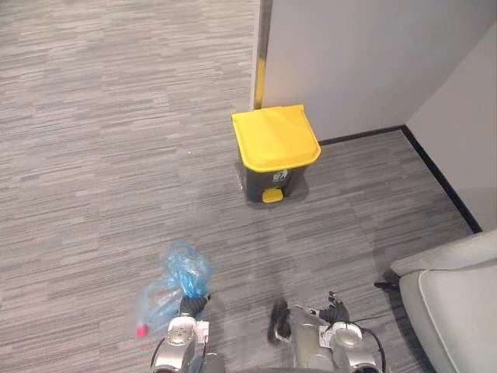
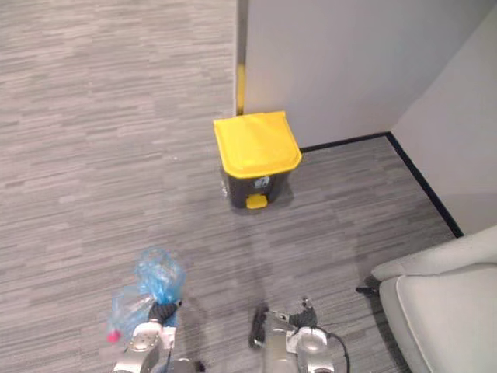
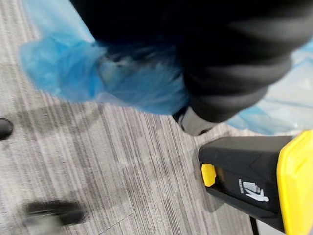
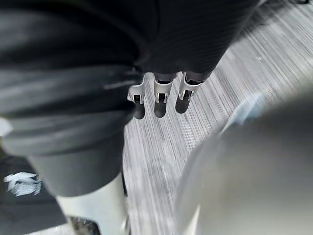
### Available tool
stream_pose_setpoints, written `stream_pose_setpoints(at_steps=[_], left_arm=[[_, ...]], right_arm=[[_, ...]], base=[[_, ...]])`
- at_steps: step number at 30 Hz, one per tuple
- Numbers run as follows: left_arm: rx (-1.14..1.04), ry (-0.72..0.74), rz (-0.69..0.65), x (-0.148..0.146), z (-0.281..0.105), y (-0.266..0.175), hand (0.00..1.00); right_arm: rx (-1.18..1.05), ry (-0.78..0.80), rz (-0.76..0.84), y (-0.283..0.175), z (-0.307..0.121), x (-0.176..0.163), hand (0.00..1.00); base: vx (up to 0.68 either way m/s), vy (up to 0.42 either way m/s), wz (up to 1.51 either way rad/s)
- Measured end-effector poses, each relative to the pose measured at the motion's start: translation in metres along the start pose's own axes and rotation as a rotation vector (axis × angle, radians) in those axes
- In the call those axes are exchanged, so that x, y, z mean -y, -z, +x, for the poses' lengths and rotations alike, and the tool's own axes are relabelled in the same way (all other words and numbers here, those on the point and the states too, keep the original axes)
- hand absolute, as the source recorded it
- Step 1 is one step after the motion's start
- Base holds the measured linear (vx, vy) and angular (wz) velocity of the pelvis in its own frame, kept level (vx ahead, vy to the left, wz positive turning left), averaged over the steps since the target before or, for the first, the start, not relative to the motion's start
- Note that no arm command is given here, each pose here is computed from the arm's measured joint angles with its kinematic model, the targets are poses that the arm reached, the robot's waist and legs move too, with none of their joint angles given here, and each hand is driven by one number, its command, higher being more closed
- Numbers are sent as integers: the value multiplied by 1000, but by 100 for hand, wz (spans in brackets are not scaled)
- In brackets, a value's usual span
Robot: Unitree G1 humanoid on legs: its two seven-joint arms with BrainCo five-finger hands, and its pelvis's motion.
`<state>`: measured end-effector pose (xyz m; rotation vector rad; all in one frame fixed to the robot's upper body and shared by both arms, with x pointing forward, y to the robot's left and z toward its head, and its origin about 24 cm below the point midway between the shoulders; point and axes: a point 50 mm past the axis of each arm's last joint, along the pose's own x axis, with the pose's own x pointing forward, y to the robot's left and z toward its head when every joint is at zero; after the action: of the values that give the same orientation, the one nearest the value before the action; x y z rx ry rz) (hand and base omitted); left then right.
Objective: Gather rubbish on tea table into small bin, then transfer packed bag to large trash can.
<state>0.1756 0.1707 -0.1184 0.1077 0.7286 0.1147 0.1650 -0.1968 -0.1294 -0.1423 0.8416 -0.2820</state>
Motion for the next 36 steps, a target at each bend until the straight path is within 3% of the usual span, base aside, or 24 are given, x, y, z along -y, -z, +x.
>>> stream_pose_setpoints(at_steps=[7, 14, 23, 30, 36], left_arm=[[37, 42, -83, 19, -3, -8, 100], [25, 62, -89, 25, -7, -4, 100], [-58, 34, -29, 11, -12, 21, 100], [-76, -18, 16, -9, -10, 25, 100], [-84, 21, -17, 9, -8, 24, 100]], right_arm=[[-38, 10, 13, 15, -6, 2, 0], [-64, 9, 72, 20, -8, -4, 0], [-87, -11, 70, 26, -12, -11, 0], [-98, -30, 37, 26, -9, -13, 0], [-141, 15, 21, 36, -8, 5, 0]], base=[[358, -150, 20], [264, 131, -20], [215, 185, -16], [181, -91, 19], [168, -116, -2]])
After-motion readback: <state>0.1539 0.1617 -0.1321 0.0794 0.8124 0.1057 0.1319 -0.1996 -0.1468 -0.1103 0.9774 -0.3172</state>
